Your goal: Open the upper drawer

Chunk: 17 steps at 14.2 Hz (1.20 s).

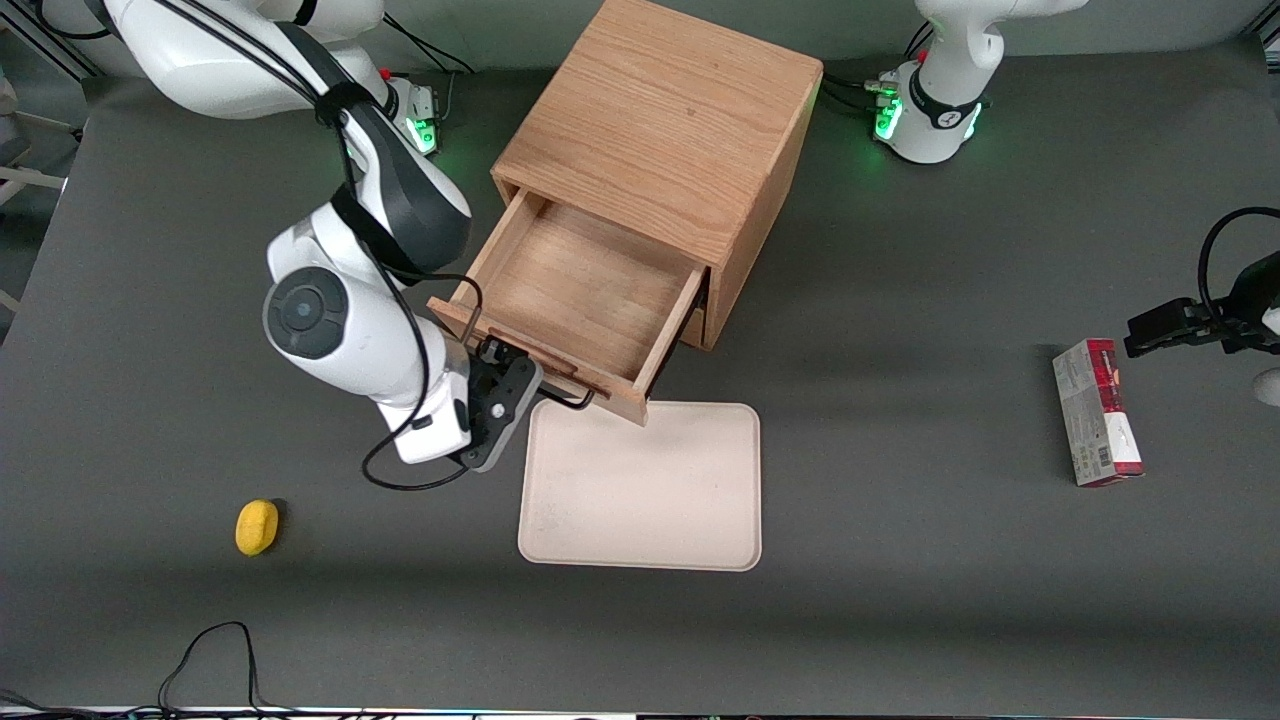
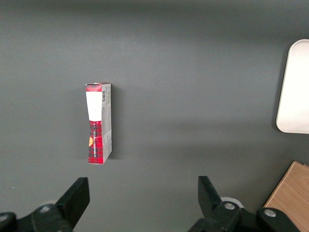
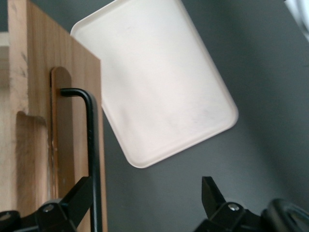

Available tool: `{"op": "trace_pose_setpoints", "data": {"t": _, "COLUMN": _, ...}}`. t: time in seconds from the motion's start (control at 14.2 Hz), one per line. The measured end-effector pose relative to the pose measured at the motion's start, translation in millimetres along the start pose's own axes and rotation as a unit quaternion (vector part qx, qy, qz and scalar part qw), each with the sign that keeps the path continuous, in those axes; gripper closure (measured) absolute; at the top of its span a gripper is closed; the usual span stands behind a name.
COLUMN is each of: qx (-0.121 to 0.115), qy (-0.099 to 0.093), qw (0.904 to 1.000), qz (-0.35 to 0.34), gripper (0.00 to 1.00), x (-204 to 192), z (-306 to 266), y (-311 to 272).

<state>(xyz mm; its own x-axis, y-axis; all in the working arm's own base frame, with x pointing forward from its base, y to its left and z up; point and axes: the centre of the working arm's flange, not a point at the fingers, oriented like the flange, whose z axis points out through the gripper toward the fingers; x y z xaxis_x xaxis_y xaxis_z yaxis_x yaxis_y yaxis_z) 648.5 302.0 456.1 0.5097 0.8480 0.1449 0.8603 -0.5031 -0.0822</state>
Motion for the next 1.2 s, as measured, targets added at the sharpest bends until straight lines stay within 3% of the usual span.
{"op": "trace_pose_setpoints", "data": {"t": 0.28, "qx": -0.053, "qy": 0.030, "qw": 0.9981, "qz": 0.007, "gripper": 0.00, "x": -24, "z": -90, "y": 45}}
{"op": "trace_pose_setpoints", "data": {"t": 0.49, "qx": -0.029, "qy": 0.009, "qw": 0.9935, "qz": 0.110, "gripper": 0.00, "x": -101, "z": -148, "y": 78}}
{"op": "trace_pose_setpoints", "data": {"t": 0.64, "qx": -0.024, "qy": -0.007, "qw": 0.9735, "qz": 0.227, "gripper": 0.00, "x": -164, "z": -179, "y": 84}}
{"op": "trace_pose_setpoints", "data": {"t": 0.78, "qx": -0.023, "qy": -0.021, "qw": 0.9401, "qz": 0.339, "gripper": 0.00, "x": -220, "z": -194, "y": 69}}
{"op": "trace_pose_setpoints", "data": {"t": 0.92, "qx": -0.048, "qy": -0.055, "qw": 0.9051, "qz": 0.419, "gripper": 0.00, "x": -264, "z": -201, "y": 42}}
{"op": "trace_pose_setpoints", "data": {"t": 0.99, "qx": -0.061, "qy": -0.070, "qw": 0.8938, "qz": 0.439, "gripper": 0.00, "x": -280, "z": -204, "y": 27}}
{"op": "trace_pose_setpoints", "data": {"t": 1.2, "qx": -0.074, "qy": -0.069, "qw": 0.8813, "qz": 0.462, "gripper": 0.00, "x": -300, "z": -213, "y": 3}}
